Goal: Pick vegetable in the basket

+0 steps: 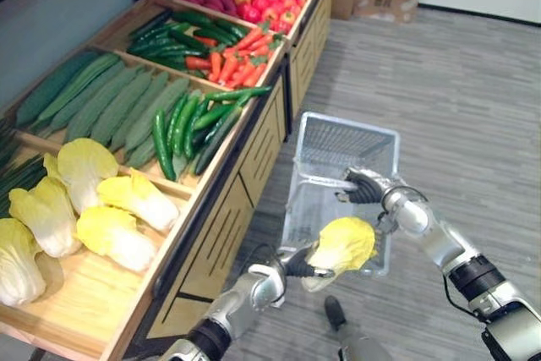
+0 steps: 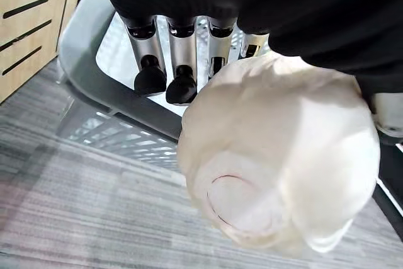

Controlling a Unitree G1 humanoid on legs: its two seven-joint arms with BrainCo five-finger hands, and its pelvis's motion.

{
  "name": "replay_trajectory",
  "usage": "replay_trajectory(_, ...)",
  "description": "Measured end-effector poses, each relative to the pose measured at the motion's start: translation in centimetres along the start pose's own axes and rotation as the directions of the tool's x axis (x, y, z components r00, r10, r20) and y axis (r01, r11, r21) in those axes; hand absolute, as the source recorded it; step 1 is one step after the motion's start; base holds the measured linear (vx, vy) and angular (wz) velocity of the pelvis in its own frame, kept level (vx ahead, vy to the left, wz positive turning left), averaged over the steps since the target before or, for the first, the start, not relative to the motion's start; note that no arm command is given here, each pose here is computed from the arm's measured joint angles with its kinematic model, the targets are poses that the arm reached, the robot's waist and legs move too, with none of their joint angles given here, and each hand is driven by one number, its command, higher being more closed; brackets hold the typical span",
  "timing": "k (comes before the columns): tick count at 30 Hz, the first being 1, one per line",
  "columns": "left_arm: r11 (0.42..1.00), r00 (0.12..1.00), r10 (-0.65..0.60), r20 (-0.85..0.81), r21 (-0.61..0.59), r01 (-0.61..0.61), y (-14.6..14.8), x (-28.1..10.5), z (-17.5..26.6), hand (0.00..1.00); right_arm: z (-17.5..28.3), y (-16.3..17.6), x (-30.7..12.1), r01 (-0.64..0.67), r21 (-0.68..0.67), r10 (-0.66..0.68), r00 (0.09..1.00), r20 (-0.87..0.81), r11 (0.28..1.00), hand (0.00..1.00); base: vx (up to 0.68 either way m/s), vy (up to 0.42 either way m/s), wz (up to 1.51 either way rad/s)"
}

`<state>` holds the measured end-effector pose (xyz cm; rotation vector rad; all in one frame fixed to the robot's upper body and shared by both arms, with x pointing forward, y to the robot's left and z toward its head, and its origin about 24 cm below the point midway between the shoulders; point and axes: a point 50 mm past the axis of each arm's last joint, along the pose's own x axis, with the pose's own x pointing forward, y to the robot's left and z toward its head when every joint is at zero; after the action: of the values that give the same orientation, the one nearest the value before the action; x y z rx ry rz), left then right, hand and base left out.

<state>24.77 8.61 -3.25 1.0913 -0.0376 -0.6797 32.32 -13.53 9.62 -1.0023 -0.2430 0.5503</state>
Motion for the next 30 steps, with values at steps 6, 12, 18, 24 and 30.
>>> replay_trajectory(6,1.000,1.000,0.021,-0.007,-0.015,-0.021,0.5,1.0,0.6,0.00,-1.3,-0.7,-0.2,0.028,0.016,-0.026,0.997,-0.067,0.999,1.00,-0.02,0.004,0.06)
replay_trajectory(12,0.999,0.999,0.041,-0.030,-0.030,-0.042,0.7,1.1,0.5,0.00,-1.4,-0.9,-0.3,0.033,0.019,-0.031,0.997,-0.074,0.999,1.00,-0.03,-0.005,0.10)
replay_trajectory(18,0.984,0.986,0.126,-0.107,-0.116,-0.138,1.4,1.8,0.6,0.00,-2.6,-0.7,-0.9,0.073,0.073,-0.064,0.990,-0.126,0.995,1.00,-0.02,-0.001,0.11)
replay_trajectory(24,0.950,0.952,0.222,-0.210,-0.172,-0.259,3.1,2.2,0.0,0.00,-3.8,0.6,-2.2,0.064,0.111,-0.044,0.983,-0.180,0.992,1.00,-0.01,0.003,0.14)
replay_trajectory(30,0.907,0.914,0.291,-0.283,-0.222,-0.358,4.7,2.5,-0.5,0.00,-4.6,2.3,-3.1,0.054,0.165,-0.016,0.974,-0.227,0.985,1.00,-0.03,0.006,0.12)
